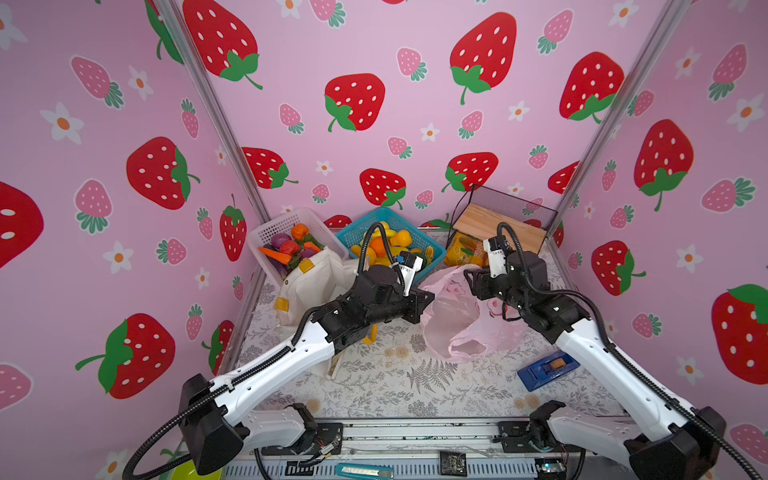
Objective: Place the mixed food into the grocery bags and tie them
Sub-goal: 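Hold the pink bag open with both grippers near the wire shelf, then release the bag with the left gripper and move it over the teal basket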
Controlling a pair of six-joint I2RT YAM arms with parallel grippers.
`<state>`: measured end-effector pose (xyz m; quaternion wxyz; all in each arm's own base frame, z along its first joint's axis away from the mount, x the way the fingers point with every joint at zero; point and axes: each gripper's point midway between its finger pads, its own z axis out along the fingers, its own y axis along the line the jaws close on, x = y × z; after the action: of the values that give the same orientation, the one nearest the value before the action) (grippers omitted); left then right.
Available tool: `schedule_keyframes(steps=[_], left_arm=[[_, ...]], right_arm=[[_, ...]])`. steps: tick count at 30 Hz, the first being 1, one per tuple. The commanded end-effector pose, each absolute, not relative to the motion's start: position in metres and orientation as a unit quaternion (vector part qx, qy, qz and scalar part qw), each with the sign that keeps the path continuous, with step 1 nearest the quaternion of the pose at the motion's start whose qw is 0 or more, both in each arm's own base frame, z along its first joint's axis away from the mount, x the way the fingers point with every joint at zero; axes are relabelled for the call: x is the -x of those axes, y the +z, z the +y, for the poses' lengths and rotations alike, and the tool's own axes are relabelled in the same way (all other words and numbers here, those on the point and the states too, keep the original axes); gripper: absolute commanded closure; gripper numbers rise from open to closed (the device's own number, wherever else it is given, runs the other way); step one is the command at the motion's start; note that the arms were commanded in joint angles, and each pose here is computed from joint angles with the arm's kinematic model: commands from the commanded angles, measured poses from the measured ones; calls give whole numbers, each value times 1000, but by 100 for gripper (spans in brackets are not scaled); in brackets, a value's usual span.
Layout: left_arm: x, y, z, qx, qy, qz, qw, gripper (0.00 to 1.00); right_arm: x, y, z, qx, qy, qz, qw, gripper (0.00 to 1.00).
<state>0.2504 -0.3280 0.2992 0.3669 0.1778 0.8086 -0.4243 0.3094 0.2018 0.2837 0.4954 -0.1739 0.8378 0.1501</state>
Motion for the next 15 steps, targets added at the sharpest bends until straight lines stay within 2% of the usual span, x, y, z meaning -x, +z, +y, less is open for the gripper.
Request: schedule_keyframes(steps=[1, 2, 3, 5, 11, 12, 13, 15], left_arm=[[-249, 332, -338, -133, -488, 790, 348, 100], [-249, 334, -338, -130, -489, 789, 348, 100], [-250, 335, -337, -126, -489, 790, 348, 100], [-251, 339, -337, -119, -494, 788, 347, 100], [-249, 345, -336, -118, -498, 787, 345, 100], [-248, 343, -335, -119, -494, 789, 345, 100], [-249, 341, -334, -122, -487, 792, 347, 100], [-253, 336, -328, -123, -471, 801, 348, 100]], right_arm=[[-298, 287, 181, 197, 32, 839, 506, 32], [-291, 286, 184, 206, 23, 837, 507, 29], [-286, 284, 187, 214, 13, 835, 507, 19], [-277, 280, 191, 229, -16, 830, 509, 12], [-275, 266, 169, 216, -158, 825, 497, 9], [-276, 267, 166, 214, -169, 824, 496, 13], [-276, 269, 166, 214, -172, 824, 496, 21], [-275, 276, 167, 217, -158, 824, 500, 45]])
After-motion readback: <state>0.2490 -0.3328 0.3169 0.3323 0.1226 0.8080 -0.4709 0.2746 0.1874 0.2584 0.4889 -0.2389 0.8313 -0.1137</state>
